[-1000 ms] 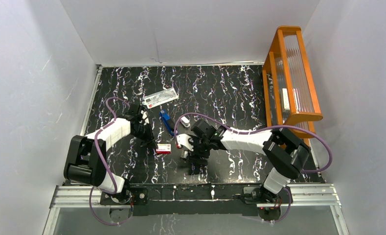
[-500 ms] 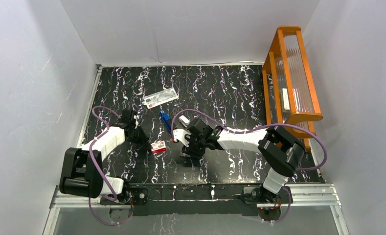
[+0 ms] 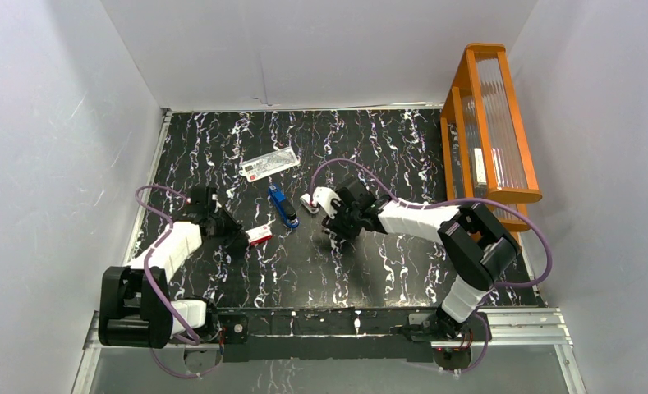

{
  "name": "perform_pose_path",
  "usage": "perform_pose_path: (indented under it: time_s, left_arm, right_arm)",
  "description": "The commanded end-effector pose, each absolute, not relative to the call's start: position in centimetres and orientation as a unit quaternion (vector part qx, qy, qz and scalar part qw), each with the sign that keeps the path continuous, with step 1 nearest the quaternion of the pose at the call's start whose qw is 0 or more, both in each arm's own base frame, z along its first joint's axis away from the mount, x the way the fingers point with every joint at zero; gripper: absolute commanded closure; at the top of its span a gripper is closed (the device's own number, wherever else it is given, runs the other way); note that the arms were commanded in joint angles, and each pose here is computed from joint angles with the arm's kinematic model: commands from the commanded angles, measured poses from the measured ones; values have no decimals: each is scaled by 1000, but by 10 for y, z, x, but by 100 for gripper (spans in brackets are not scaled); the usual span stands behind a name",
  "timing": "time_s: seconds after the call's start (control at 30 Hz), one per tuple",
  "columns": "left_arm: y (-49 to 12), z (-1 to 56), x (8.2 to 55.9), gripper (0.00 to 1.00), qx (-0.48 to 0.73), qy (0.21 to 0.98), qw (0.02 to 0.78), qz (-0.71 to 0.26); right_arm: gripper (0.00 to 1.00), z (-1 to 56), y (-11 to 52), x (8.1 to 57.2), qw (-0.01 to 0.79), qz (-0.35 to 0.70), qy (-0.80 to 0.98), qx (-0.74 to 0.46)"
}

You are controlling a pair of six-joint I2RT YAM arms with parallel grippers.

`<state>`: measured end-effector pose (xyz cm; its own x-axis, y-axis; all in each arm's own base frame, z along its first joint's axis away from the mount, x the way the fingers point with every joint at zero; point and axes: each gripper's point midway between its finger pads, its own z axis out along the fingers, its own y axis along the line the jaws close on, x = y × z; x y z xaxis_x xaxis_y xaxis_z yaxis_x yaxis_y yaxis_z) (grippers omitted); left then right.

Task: Load the staples into the stapler

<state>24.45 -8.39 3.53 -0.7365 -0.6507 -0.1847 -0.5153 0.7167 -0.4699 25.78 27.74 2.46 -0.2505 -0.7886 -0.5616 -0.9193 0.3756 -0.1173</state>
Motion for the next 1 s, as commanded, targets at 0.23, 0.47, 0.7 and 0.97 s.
perform_pose_path:
  time_s: [0.23,0.47,0.7,0.97]
  left_arm:
    - [-51,41,243,57,-340,917,176,-115]
    - [-76,85,264,41,-257,925,198,-197]
    - [-128,161,296,36,0,925,278,-258]
    - [-176,174,337,35,359,853,331,-183]
  right_arm:
    - [14,44,268,259,294,119,789,-527]
    - [14,114,300,280,363,170,804,-440]
    - [23,141,321,278,396,267,830,-290]
    - [23,148,302,279,416,278,851,-163]
